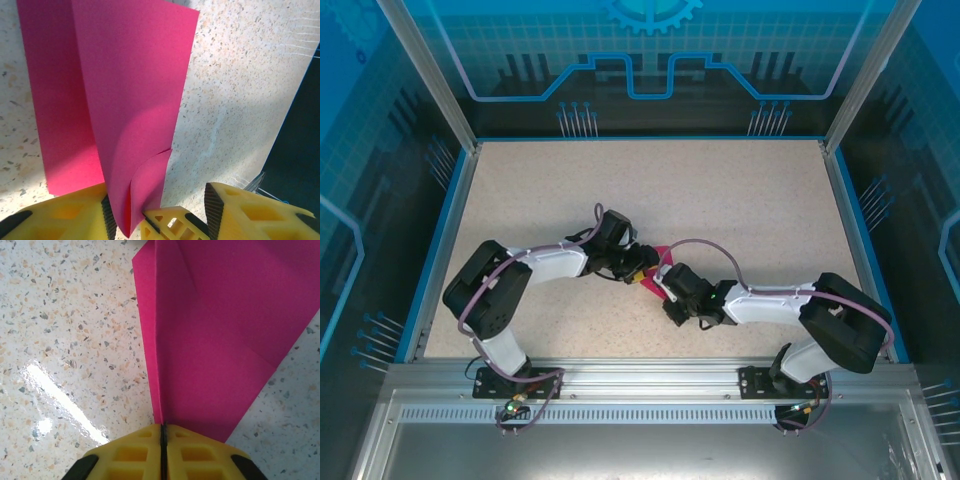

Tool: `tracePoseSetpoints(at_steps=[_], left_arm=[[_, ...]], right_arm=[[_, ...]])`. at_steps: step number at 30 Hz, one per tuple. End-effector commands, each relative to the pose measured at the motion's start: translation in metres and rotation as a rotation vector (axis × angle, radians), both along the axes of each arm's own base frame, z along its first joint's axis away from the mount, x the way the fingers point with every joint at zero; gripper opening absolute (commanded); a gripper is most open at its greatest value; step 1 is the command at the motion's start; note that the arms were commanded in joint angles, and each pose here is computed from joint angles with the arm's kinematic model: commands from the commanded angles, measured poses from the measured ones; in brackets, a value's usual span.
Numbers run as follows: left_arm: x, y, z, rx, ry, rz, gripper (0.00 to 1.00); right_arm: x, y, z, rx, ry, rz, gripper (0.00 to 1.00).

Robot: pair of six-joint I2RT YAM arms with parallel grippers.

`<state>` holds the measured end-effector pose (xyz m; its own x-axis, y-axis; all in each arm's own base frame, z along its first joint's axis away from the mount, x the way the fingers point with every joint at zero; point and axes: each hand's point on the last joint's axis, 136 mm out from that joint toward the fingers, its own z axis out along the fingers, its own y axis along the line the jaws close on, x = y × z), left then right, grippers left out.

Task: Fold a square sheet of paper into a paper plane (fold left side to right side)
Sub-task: Fourth fold the wing at the center of the table.

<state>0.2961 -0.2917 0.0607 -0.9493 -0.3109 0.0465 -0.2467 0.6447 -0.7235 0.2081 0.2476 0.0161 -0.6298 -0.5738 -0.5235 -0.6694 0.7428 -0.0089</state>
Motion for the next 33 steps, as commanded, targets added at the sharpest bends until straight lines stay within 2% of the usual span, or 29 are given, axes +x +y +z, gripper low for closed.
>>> tracePoseSetpoints(at_steps=[1,9,19,27,33], left_arm=[[0.003,0.004,0.016,0.001,-0.039,0.001,0.52],[0.003,0.022,0.030,0.010,-0.078,0.023,0.56],[-0.019,0.053,0.020,0.082,-0.073,0.048,0.55],[-0.028,0.036,-0.003,0.060,-0.043,-0.010,0.43],[-0.024,0.017,-0.013,0.053,-0.029,-0.043,0.42]], right_arm=[[-0.006,0.001,-0.004,0.035,0.035,-0.008,0.07],[-0.007,0.000,-0.002,0.136,0.088,-0.033,0.03],[-0.006,-0.001,0.014,0.329,0.196,-0.043,0.00],[-0.007,-0.003,0.016,0.430,0.307,-0.053,0.00],[-0.008,-0.004,0.012,0.484,0.381,-0.066,0.00]])
